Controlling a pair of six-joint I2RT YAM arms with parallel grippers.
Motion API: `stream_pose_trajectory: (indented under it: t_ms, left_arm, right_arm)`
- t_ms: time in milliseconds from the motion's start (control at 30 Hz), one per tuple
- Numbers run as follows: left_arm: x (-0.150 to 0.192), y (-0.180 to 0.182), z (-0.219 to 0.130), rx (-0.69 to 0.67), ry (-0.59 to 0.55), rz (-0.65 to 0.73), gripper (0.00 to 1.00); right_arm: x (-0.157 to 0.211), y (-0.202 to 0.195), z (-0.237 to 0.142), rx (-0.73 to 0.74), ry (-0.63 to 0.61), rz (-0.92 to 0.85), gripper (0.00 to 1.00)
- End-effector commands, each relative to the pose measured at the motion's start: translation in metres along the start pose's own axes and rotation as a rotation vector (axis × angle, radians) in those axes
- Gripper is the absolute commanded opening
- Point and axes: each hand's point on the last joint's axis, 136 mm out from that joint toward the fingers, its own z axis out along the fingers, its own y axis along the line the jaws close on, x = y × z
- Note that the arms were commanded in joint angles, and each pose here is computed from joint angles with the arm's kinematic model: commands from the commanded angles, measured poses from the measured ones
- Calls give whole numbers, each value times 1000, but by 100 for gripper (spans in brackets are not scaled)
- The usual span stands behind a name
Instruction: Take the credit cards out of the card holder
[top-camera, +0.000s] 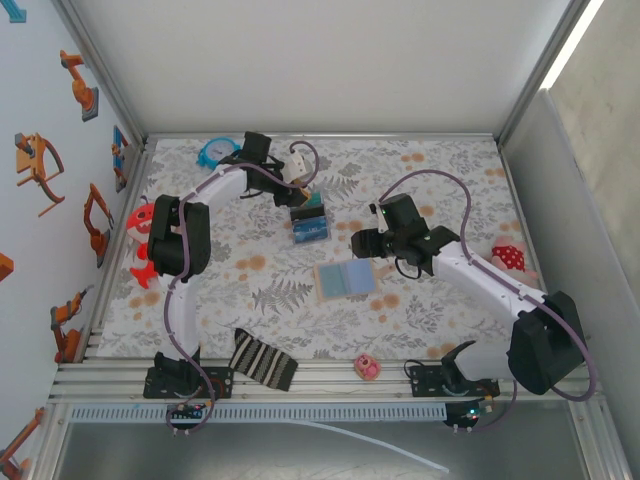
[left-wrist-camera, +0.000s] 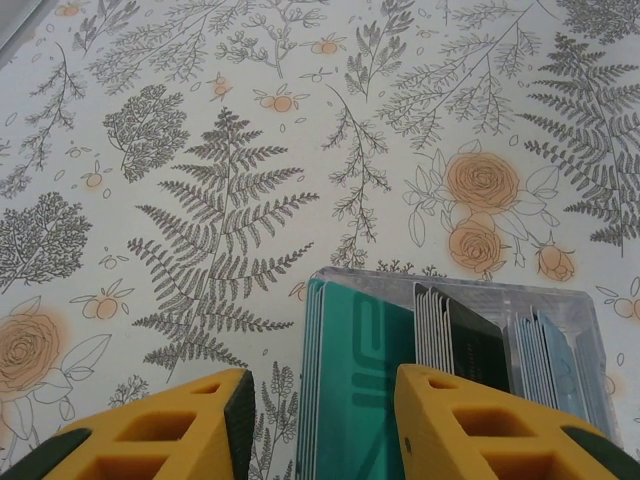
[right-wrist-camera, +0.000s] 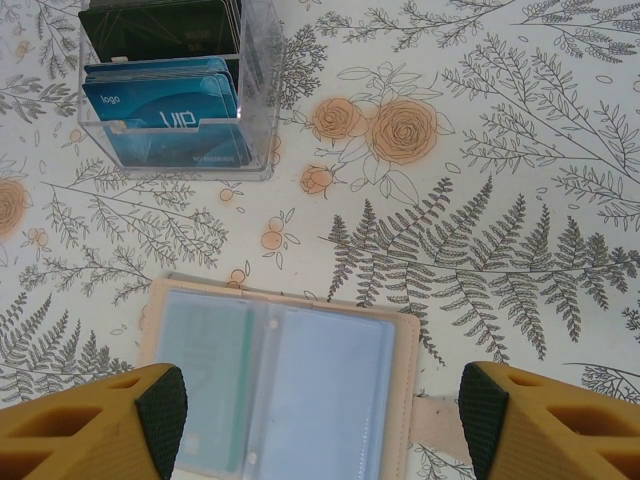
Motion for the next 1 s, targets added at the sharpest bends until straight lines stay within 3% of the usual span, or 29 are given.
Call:
stream_pose_trajectory:
  t_ms: [0,200,433,533,600,733,967]
  left_arm:
    - [-6,1,0,-13,-8,25,43]
    - [-2,3,6,-29,11,28,44]
    - [-27,-2,-13,-74,-42,63,46]
    - [-46,-2,-32,-135,-97,72,58]
    - [-54,0,-46,-198,-128,65,60]
    - [-63,0,-78,-333,-174,11,99]
    - [-55,-8,-132,-547,-258,-249,97]
  right_arm:
    - [3,2,3,-6,11,16,73]
    - [4,3,2,-11,14,16,73]
    - [14,-2,6,10,52,29,69]
    - [18,0,8,10,61,45,65]
    - [21,4,9,8,67,48,63]
    - [33,15,13,26,98,25,61]
    - [57,38,27,68,184,-45,54]
